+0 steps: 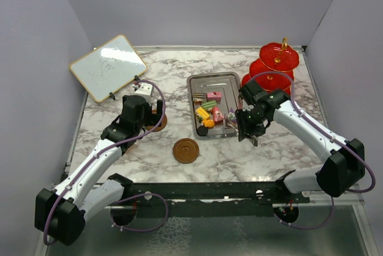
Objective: Serve the afternoon tea
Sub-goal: Pick up the desert from the tray.
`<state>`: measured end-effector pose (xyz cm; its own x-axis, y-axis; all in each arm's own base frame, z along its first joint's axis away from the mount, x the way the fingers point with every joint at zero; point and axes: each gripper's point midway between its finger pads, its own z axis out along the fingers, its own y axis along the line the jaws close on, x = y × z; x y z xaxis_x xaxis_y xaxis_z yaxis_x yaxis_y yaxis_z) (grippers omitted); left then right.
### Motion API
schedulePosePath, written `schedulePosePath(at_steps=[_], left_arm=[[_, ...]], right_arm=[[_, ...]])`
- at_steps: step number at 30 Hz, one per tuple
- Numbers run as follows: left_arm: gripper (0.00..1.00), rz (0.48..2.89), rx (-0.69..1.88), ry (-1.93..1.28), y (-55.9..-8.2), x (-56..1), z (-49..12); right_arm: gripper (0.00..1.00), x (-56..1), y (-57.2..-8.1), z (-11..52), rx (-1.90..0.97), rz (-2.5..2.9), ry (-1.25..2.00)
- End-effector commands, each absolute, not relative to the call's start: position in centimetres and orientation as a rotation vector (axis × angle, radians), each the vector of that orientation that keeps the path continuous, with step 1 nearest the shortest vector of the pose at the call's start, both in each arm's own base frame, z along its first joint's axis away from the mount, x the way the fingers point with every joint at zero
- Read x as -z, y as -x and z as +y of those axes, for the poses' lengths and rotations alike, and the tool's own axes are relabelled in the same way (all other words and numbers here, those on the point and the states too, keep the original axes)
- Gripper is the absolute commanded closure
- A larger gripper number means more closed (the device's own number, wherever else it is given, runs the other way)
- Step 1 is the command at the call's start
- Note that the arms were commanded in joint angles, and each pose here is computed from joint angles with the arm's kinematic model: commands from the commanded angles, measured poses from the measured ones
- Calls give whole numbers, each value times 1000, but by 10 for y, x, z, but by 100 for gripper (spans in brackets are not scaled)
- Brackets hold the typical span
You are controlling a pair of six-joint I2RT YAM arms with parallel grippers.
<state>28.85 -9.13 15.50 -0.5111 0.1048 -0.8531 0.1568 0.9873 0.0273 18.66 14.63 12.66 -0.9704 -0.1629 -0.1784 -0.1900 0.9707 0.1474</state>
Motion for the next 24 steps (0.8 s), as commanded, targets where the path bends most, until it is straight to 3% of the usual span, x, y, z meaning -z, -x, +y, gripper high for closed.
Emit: schedulePosePath(at_steps=[1, 16, 24], left_arm=[[1, 2092, 96, -188, -291, -166, -96], [1, 2097, 103, -191, -291, -165, -97], [1, 2096, 103, -192, -291, -165, -97]], right_arm=[[56, -126, -191, 153, -281, 2935, 271], [59, -118, -190, 144, -203, 2952, 246], [73, -152, -201, 141, -197, 2844, 174]])
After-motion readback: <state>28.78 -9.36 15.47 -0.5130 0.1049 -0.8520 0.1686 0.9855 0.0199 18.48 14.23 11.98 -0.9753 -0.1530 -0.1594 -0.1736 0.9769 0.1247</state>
